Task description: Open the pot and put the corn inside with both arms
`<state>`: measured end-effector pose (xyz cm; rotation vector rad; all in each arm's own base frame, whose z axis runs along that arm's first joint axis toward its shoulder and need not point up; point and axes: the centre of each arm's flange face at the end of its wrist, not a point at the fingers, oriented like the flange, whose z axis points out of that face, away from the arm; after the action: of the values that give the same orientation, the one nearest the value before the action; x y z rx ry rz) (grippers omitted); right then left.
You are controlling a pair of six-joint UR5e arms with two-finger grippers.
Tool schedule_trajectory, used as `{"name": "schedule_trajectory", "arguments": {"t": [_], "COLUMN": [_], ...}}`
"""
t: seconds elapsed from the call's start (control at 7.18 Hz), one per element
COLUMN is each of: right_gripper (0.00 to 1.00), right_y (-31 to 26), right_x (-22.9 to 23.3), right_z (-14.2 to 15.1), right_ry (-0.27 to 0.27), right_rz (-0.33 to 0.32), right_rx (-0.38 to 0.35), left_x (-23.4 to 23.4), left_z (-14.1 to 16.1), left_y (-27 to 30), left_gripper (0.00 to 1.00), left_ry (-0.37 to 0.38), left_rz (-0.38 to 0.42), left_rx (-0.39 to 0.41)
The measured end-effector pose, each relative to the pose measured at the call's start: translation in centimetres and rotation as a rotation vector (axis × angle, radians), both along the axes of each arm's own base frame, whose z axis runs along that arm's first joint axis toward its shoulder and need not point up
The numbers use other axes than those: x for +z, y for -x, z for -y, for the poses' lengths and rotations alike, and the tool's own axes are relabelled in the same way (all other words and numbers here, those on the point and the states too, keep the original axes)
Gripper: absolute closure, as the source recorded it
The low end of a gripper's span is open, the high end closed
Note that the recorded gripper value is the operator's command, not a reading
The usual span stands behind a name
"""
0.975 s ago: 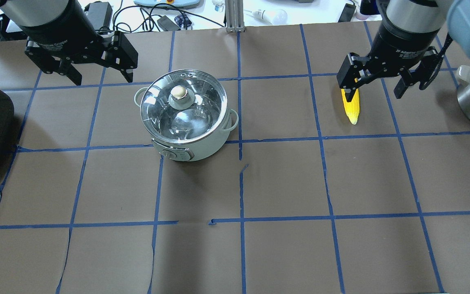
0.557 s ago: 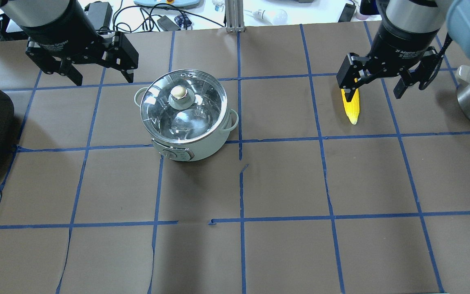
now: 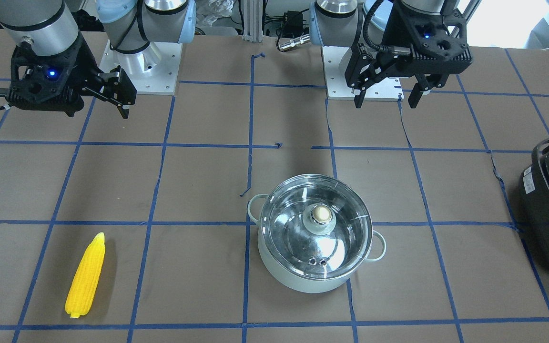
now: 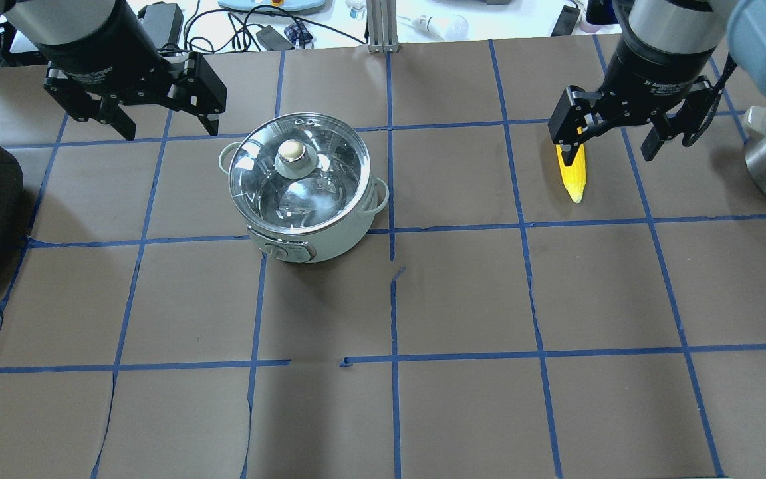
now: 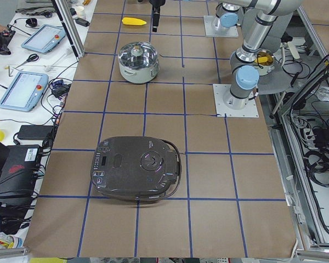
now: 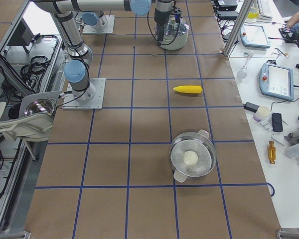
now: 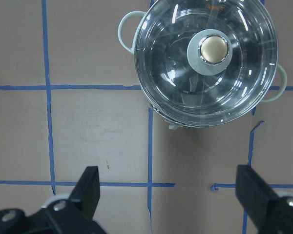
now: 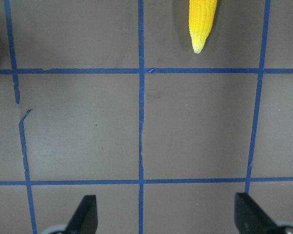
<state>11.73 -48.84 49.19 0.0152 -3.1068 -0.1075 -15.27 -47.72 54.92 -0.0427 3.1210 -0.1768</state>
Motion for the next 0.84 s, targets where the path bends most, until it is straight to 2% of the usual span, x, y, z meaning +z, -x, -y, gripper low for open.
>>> {"name": "schedule_trajectory", "arguments": {"t": [0.28, 0.56, 0.84], "right_gripper": [0.0, 0.0, 0.0], "right_y": [0.0, 0.0, 0.1], "right_x": [0.0, -0.1, 0.0], "right_z": [0.0, 0.0, 0.0], "right_ry": [0.0, -0.005, -0.001], "right_rz": [0.0, -0.004, -0.008], "right_rx": [0.001, 0.001, 0.001], "left_x": [-0.6, -1.7, -4.8], "left_z": [1.0, 3.5, 6.1], "left_y": [0.2, 1.7, 4.1], "left_gripper": [0.0, 0.01, 0.0], "left_ry": [0.0, 0.038, 0.011], "left_rz": [-0.003, -0.044, -0.056], "left_rx": [0.007, 0.009, 0.003]}}
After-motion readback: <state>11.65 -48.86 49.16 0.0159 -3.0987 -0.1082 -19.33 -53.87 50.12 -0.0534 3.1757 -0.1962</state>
